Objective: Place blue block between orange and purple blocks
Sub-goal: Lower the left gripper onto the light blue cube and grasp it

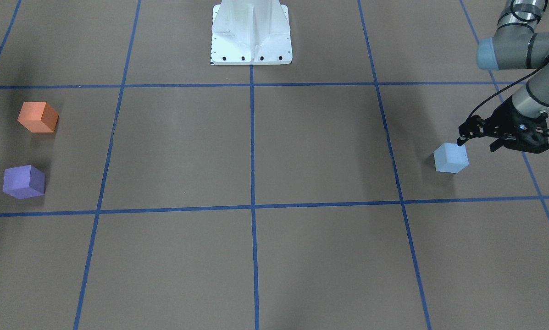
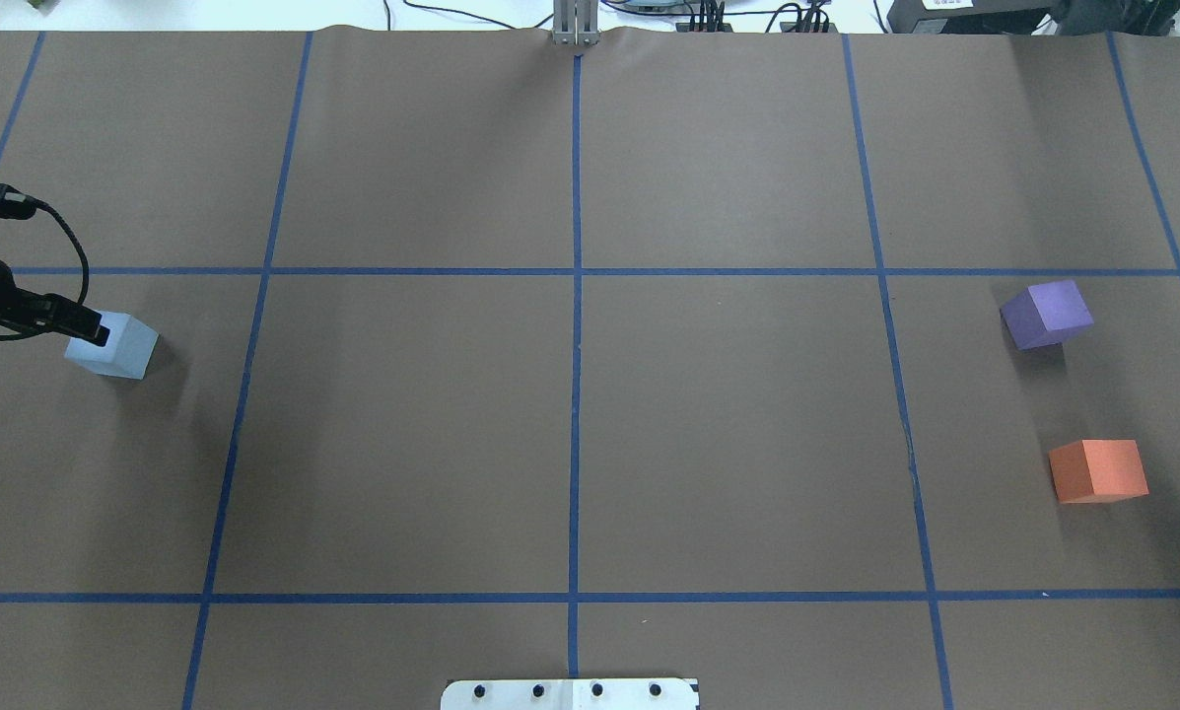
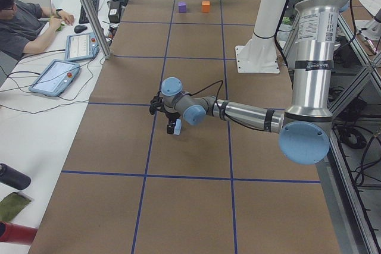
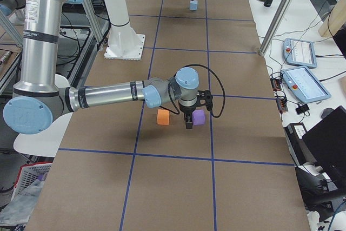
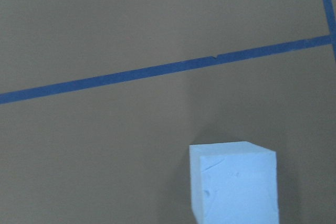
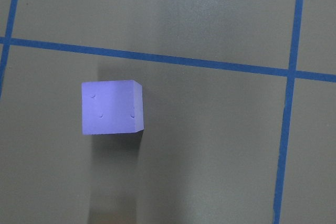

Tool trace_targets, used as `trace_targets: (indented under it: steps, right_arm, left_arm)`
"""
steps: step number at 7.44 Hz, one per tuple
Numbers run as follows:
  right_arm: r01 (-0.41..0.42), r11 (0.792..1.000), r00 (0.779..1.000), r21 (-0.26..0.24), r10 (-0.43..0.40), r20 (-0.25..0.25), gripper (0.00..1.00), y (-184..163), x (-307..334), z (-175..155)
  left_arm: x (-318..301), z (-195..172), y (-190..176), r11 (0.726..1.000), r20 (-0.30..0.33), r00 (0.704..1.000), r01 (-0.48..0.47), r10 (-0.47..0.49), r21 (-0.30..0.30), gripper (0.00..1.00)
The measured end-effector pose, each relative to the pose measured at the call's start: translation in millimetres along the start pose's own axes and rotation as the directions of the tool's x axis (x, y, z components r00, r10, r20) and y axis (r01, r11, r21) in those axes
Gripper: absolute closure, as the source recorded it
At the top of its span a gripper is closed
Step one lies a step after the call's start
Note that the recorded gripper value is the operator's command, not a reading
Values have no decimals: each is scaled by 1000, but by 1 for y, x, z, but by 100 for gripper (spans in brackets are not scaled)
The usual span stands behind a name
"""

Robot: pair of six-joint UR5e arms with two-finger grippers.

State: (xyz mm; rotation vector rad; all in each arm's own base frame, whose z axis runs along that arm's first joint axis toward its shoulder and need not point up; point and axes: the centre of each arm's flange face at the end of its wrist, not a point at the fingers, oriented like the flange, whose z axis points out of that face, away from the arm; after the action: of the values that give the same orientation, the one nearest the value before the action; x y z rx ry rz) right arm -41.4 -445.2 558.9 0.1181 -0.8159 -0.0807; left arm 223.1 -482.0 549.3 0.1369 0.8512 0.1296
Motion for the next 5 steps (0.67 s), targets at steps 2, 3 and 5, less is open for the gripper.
trace_targets:
  steps: [2,3,5]
  right_arm:
    - [0,1000,1000,0,0,0,0,0,0,0]
    - [0,1000,1000,0,0,1,0,0,0,0]
    - [0,1000,1000,-1,0,0,0,0,0,0]
  left_arm:
    - [9,17,-5,1000,13,1000,9,-9,-8,0]
    - [8,26,-11,1000,18,1000,11,-11,-15,15]
    - [9,35,-19,1000,22,1000,9,-9,-21,93]
